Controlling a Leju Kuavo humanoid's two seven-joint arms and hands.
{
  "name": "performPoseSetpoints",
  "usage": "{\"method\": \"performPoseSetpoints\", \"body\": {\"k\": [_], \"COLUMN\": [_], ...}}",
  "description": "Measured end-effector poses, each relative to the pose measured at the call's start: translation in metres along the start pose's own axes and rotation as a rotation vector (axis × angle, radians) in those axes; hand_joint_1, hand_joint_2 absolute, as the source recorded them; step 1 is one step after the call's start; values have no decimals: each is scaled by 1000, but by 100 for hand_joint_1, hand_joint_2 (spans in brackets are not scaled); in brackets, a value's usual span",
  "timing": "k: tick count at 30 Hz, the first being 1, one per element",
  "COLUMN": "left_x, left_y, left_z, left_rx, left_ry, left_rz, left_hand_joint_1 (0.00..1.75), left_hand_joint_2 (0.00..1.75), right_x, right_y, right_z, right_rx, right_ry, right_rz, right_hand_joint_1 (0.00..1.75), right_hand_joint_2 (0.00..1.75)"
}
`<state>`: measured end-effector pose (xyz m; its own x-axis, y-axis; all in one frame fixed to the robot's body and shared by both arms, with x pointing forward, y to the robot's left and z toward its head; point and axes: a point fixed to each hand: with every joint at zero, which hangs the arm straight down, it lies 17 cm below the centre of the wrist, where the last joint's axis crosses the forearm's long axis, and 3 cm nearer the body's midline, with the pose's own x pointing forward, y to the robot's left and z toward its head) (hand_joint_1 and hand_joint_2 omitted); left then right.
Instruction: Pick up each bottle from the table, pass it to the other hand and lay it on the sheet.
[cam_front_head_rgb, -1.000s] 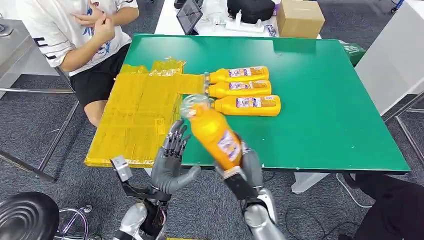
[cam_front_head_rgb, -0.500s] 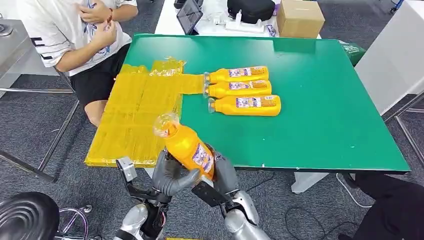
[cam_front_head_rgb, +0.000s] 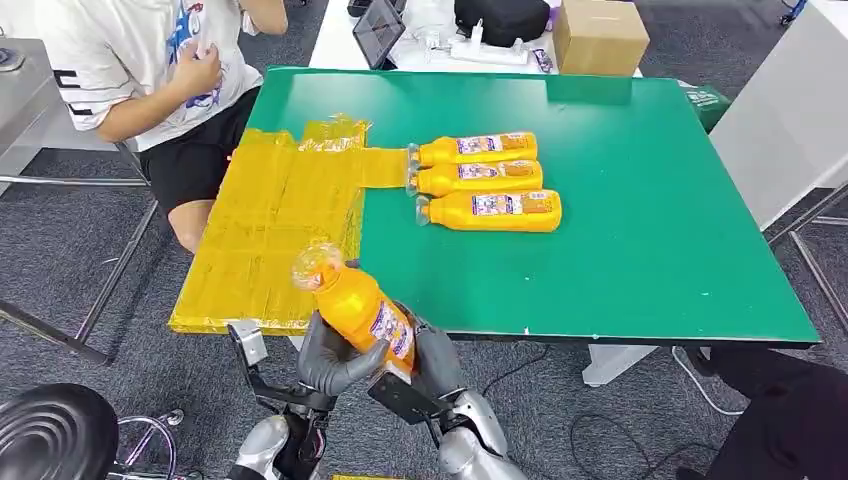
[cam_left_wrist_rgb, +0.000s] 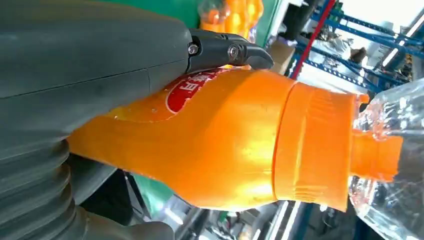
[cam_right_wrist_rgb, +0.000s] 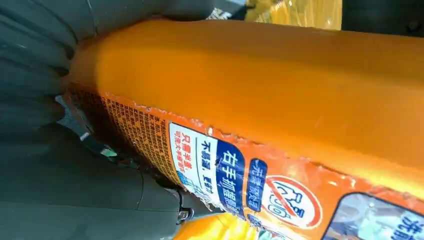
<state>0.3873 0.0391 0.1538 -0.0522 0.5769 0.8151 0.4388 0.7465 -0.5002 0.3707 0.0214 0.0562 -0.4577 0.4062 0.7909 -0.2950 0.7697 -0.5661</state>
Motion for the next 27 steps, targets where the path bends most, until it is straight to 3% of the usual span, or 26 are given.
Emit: {"method": "performPoseSetpoints", "body": {"k": [17,18,19,20,27], "left_x": [-3,-3,-3,-3,6], "left_y": [15,15,15,16,17], "left_z": [2,2,2,2,4], "left_rx": [54,54,54,55,45], "left_ry": [4,4,4,2,-23], "left_rz": [-48,-48,-48,-40,96], "left_hand_joint_1": [0,30,136,175,175], "left_hand_joint_2": [175,175,175,175,175], "right_x": [13,13,13,13,15], "right_y": [24,24,24,24,27], "right_z": [5,5,5,5,4], "right_rx": [69,70,70,71,82], "right_ry": [-32,-32,-32,-30,-36], "right_rz": [21,21,21,22,27], "right_hand_joint_1": [175,175,175,175,175], "right_hand_joint_2": [175,175,175,175,175]}}
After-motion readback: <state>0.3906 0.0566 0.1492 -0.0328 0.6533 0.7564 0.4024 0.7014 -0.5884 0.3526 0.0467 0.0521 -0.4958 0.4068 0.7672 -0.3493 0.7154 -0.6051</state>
